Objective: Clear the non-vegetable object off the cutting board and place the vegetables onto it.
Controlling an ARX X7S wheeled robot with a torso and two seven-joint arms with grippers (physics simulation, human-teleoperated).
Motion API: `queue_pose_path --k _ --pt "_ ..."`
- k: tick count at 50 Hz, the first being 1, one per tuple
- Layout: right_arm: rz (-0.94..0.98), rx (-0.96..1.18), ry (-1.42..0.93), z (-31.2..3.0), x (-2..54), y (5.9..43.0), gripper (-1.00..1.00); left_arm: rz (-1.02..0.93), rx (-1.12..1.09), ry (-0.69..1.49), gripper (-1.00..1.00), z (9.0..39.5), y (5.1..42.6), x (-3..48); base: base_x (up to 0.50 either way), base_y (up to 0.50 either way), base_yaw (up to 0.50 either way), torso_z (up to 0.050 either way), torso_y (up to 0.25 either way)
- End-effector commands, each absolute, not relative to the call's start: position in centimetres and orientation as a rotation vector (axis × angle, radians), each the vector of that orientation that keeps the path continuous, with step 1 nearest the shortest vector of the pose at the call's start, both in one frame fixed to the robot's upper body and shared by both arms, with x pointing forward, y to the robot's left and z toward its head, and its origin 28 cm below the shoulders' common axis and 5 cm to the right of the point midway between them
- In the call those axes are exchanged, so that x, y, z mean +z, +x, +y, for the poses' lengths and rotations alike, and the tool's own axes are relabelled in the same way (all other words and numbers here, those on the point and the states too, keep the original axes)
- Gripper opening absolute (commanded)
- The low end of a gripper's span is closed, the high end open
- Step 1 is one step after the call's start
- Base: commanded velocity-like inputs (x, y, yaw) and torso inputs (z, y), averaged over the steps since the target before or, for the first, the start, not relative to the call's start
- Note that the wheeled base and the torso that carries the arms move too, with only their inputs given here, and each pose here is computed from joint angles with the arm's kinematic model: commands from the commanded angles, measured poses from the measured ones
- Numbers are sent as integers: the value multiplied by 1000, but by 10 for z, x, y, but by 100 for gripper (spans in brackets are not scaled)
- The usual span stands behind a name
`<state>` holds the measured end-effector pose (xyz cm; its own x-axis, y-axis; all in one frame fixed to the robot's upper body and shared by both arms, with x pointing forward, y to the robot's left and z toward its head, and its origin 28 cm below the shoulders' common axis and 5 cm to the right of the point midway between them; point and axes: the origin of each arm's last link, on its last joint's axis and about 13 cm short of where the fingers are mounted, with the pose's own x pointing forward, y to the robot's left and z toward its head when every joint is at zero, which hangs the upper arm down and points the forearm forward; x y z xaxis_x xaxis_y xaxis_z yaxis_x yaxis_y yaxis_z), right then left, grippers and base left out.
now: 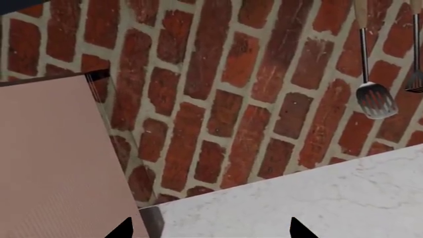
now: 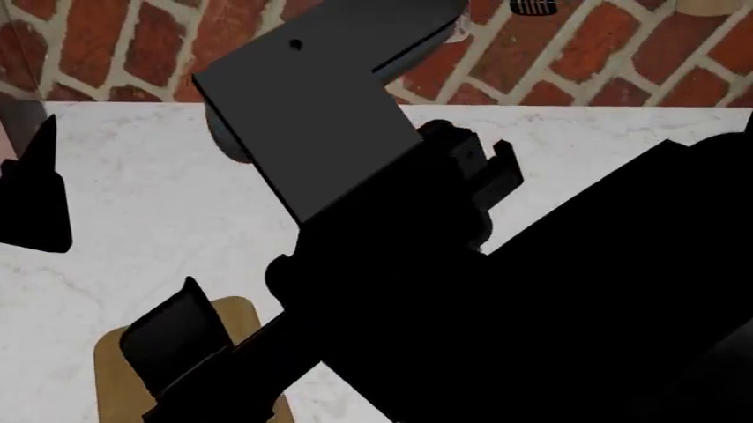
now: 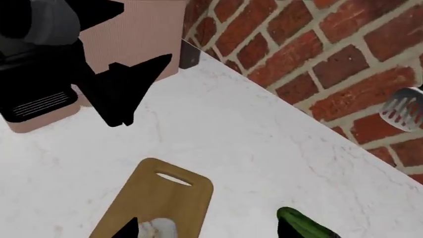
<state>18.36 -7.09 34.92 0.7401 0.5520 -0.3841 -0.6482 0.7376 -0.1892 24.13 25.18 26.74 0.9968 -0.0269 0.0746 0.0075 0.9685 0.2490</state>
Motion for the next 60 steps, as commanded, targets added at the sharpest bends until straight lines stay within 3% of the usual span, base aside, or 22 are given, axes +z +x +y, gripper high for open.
queue_pose_path --k 1,24,60 --pt "467 771 -291 -56 354 176 100 -98 -9 231 100 254 244 276 0 0 0 0 0" --pt "556 806 -326 -43 345 197 100 -94 1 231 100 254 244 276 0 0 0 0 0" --pt "695 861 -400 -22 341 266 100 -72 18 231 100 254 244 276 0 0 0 0 0"
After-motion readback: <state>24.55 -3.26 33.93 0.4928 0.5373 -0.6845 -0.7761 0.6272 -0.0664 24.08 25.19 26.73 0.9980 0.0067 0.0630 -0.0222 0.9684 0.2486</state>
